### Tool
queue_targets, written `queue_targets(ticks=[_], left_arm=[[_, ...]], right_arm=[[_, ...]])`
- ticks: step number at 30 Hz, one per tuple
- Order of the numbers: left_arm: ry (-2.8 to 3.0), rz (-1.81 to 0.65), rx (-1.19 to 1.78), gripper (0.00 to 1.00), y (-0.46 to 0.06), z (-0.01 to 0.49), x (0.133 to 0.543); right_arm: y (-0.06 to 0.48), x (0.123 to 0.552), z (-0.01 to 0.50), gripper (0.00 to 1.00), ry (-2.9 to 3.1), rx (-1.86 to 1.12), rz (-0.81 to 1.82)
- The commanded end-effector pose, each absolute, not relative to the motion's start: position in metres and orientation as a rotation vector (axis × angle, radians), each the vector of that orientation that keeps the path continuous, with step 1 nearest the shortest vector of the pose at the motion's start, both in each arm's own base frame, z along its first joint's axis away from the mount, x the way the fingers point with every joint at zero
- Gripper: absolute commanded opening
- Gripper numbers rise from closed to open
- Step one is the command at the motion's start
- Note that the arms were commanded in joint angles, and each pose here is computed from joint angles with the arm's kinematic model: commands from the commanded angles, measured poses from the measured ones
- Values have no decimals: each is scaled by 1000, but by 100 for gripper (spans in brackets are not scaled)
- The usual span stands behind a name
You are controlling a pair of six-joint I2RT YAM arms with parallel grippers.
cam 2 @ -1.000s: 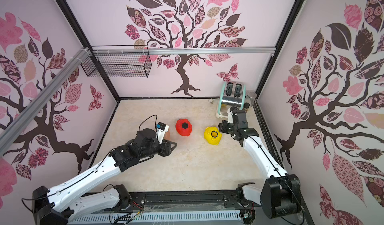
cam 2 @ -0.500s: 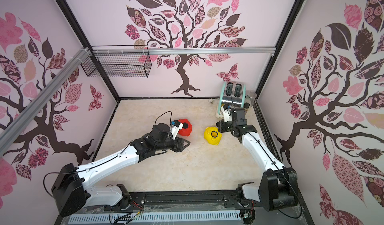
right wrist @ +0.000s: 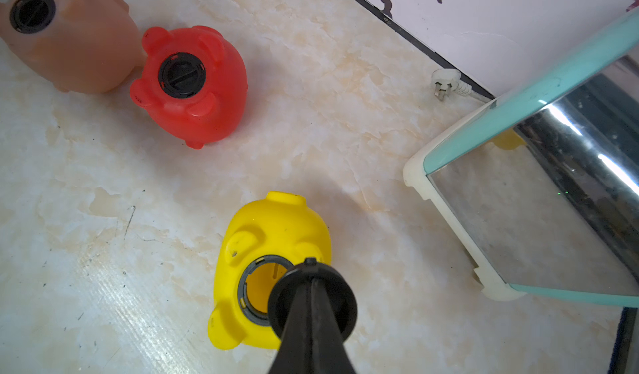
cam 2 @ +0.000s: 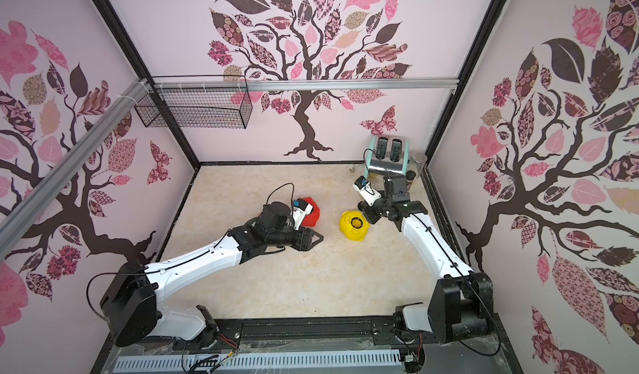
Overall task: Close piggy banks
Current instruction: Insert the knob into the piggy bank.
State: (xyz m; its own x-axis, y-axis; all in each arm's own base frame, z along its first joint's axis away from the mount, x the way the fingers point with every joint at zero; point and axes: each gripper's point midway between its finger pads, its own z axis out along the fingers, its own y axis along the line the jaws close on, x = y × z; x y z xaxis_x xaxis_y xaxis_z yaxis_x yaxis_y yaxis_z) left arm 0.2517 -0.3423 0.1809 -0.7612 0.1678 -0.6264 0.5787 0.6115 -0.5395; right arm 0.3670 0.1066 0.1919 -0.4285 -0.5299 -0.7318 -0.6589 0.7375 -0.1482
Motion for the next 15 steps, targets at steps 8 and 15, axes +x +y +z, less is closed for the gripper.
queue_targets(ticks=[8,15], left_arm=[[2346,-1076,546,52,-367,162,273],[2375,-1075,553,51,-382,151,285]], right_arm=[[91,381,190,0,2081,-739,147],[109,363,168,0,2107,-987,260]])
